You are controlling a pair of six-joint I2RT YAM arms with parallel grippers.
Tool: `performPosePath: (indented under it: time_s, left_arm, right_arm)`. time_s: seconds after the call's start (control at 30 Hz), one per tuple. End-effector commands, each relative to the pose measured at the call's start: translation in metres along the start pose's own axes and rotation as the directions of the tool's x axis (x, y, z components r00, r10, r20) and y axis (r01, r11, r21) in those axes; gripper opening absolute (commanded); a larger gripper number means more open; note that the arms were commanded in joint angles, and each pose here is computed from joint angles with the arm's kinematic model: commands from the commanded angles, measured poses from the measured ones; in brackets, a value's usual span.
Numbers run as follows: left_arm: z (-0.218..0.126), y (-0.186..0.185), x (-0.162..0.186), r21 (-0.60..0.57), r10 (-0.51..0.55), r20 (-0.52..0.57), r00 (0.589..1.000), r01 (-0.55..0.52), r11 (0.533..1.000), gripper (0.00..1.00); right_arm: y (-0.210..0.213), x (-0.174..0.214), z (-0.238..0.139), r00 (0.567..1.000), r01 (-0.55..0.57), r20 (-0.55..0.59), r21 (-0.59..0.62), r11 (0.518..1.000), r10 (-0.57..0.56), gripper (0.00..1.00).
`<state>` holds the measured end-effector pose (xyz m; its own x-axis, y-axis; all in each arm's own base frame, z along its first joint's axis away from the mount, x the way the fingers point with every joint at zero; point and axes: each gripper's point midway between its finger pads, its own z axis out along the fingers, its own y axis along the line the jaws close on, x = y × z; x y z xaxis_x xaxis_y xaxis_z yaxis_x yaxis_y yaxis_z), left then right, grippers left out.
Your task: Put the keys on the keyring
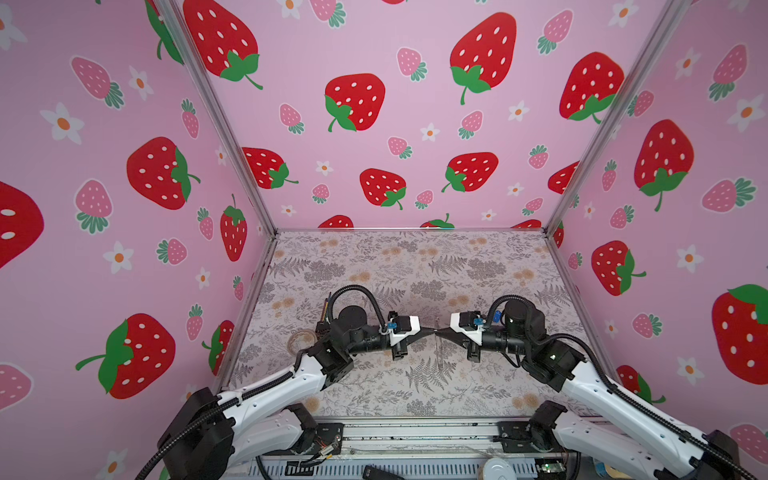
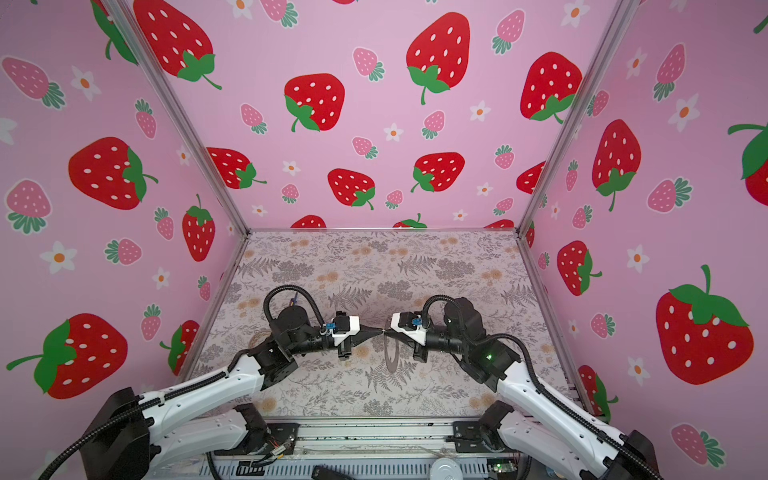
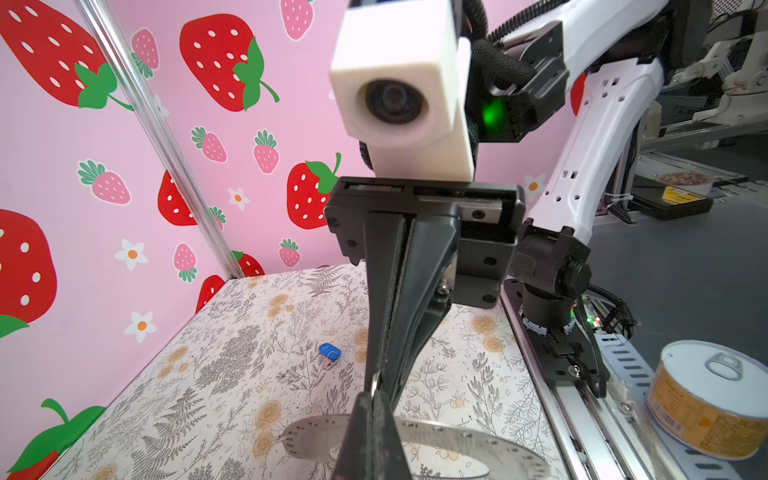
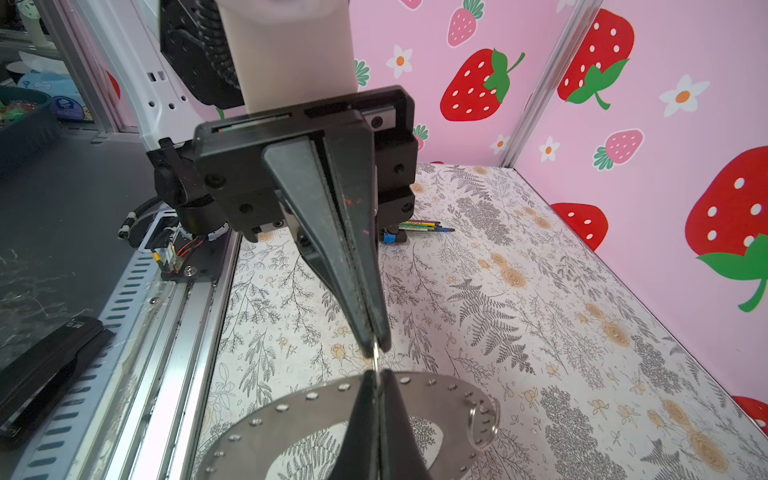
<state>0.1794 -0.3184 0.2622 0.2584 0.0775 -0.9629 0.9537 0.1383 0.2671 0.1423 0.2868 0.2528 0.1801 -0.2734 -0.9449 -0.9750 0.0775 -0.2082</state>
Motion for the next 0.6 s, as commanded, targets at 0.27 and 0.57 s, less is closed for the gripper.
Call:
performPosePath:
  time_s: [0.27,0.57]
  left_arm:
    - [-0.026,0.012,0.006,-0.092,0.174,-0.193,0.966,-0.194,0.977,0.39]
    - [-0.023,0.02,0.019,-0.097,0.196,-0.285,0.938,-0.232,0.968,0.38]
  right_arm:
    - [-0.011,0.005,-0.006,0.992,0.128,-0.025,0.098,0.987,-0.126,0.0]
    - [-0.017,0.008,-0.01,0.975,0.223,-0.032,0.16,0.962,-0.22,0.0]
